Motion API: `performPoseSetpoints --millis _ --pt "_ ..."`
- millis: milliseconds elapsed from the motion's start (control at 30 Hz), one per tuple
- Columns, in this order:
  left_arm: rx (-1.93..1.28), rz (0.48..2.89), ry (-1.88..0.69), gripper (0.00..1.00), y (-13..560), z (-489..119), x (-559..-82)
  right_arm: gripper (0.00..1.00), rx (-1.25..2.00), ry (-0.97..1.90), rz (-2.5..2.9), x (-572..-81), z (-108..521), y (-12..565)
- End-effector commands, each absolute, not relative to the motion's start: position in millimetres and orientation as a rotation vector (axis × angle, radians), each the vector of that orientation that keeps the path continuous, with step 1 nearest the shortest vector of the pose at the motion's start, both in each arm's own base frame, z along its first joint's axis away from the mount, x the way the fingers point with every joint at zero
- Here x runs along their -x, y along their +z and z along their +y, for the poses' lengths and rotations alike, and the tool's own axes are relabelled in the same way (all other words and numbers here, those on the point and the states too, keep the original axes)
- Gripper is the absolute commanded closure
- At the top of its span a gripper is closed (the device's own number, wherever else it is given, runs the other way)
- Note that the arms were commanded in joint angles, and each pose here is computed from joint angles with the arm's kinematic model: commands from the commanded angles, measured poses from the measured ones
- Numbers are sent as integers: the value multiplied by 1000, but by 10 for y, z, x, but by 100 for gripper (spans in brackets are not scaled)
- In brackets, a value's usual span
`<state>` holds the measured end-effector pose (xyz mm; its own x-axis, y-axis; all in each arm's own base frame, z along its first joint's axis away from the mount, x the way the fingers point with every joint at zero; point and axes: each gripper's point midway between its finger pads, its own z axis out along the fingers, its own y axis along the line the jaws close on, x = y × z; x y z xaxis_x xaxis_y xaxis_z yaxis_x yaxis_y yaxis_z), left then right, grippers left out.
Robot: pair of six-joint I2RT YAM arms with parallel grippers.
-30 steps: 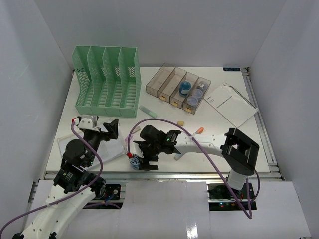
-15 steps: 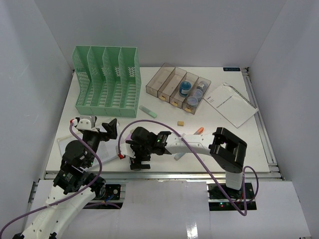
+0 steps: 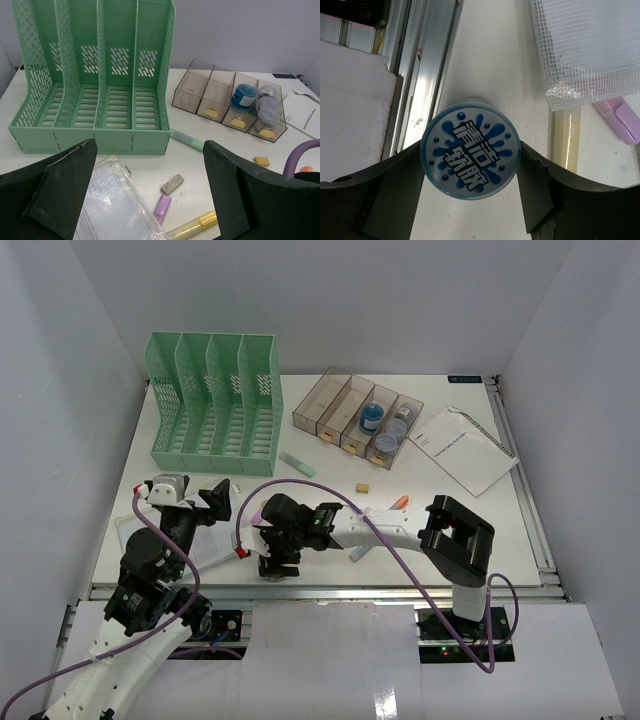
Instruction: Organize the desk
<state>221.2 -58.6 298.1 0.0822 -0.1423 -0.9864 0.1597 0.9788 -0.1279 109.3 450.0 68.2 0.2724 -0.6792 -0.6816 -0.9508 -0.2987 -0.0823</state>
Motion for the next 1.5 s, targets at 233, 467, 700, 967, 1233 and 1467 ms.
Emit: performPoseSetpoints --millis 233,467,700,967,1233,1467 --pt "8 1468 -214 2 2978 -535 -2198 92 1882 678 1413 -1749 4162 1449" --pt "-8 1478 -223 2 2956 -576 -2212 92 1485 603 1588 -3002 3469 2095" --pt "-39 1497 -235 2 2912 -645 -2240 92 973 594 1837 -4221 2825 2327" --pt "-58 1500 -244 2 2894 -681 -2245 92 738 610 1947 -4987 2513 2138" --pt "-80 1507 -254 2 2879 -727 -2258 92 701 611 2025 -5142 2392 1752" --pt "-114 1516 -275 2 2848 -803 -2272 81 657 495 2056 -5373 2284 1591"
